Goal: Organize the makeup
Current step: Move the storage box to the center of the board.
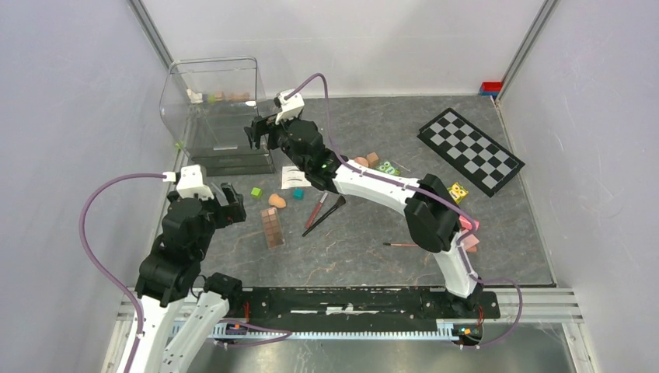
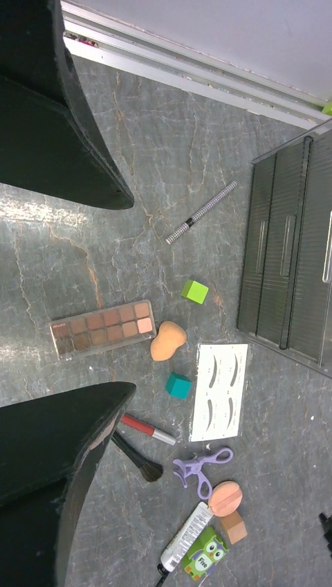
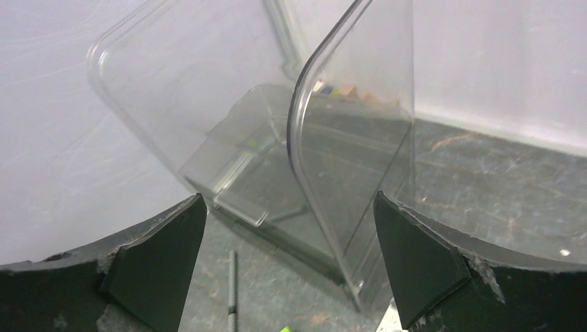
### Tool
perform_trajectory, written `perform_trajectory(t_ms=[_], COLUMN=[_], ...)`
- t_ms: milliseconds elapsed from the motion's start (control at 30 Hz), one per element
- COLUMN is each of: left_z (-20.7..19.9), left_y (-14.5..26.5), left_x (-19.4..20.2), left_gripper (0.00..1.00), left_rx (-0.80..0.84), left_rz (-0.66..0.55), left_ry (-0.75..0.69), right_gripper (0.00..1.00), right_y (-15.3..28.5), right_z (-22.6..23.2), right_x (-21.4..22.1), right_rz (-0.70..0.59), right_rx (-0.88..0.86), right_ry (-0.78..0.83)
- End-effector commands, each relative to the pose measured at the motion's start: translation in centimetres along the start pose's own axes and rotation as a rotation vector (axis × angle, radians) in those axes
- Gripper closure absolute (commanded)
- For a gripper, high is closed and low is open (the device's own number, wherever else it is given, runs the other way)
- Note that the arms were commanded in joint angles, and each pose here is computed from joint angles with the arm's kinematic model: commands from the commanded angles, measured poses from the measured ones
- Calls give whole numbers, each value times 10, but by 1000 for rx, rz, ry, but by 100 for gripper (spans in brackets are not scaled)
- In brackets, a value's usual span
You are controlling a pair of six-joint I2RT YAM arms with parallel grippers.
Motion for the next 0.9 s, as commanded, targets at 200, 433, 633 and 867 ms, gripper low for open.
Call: perform_trajectory(t_ms=[200, 433, 633, 867], left_z=[2, 3, -3, -12], left_y=[-2, -2, -10, -45], left_x=[-4, -18, -62, -119], left_gripper=[0, 0, 0, 0], left_rx=[-8, -38, -36, -135], left_rz=[-34, -40, -92, -177], left_ry=[-26, -12, 37, 176], right_gripper=[11, 15, 15, 15], right_y=[-49, -52, -52, -49], right_z=[-44, -75, -67, -57], right_x=[-50, -76, -87, -103], right_rz=[-156, -142, -143, -145], right_rx=[96, 82, 6, -92], right_ry=[36, 12, 59, 74])
Point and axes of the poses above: each gripper's point midway between its finger pads, its own y axis back along the fingers, its own z axis along the line the jaws close on, x = y × z, the point moved 9 cm from there along y, back along the fingers, and after that the axes turned 12 degrees about -y, right-handed, at the moved point
